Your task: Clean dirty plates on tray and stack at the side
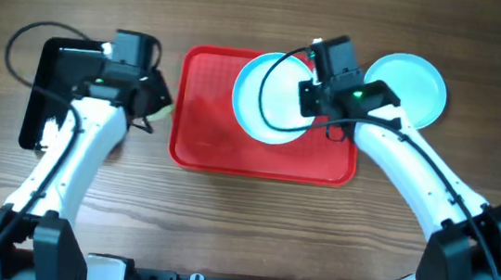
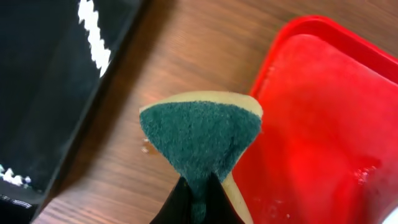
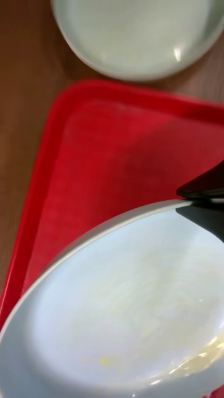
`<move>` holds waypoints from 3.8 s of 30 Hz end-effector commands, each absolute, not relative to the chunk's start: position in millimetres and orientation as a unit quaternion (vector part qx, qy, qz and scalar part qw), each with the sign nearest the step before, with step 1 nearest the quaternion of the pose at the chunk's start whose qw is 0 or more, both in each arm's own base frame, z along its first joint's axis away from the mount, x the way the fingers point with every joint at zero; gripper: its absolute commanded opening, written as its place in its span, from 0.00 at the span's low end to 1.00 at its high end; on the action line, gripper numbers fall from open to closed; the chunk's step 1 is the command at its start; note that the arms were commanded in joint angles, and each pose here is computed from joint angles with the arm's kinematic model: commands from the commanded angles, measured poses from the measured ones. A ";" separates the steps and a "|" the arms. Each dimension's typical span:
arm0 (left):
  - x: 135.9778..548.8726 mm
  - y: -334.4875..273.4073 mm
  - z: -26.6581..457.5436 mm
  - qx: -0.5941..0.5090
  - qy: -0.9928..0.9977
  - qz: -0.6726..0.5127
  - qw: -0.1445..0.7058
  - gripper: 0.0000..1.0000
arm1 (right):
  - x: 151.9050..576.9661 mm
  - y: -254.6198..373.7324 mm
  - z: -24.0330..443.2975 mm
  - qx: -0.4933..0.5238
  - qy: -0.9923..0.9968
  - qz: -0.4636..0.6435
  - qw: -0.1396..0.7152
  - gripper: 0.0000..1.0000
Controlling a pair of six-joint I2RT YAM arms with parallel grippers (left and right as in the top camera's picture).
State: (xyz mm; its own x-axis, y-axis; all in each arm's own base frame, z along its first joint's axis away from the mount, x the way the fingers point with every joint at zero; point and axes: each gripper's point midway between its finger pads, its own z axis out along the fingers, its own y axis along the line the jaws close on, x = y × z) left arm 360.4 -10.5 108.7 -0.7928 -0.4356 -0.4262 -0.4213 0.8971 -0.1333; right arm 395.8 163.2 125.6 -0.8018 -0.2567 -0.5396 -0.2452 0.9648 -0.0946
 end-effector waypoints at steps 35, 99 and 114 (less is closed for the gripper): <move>346.7 28.8 104.7 -0.283 0.937 -0.026 0.202 0.04 | 390.4 252.0 253.9 -0.288 0.761 -0.268 0.516 0.05; 381.2 160.6 46.3 -0.425 0.872 0.010 0.243 0.40 | 385.0 94.9 200.8 0.061 0.936 0.115 0.326 0.84; 390.0 138.5 119.8 -0.396 0.859 -0.061 0.318 1.00 | 276.4 76.6 310.8 0.031 0.892 0.135 0.431 0.86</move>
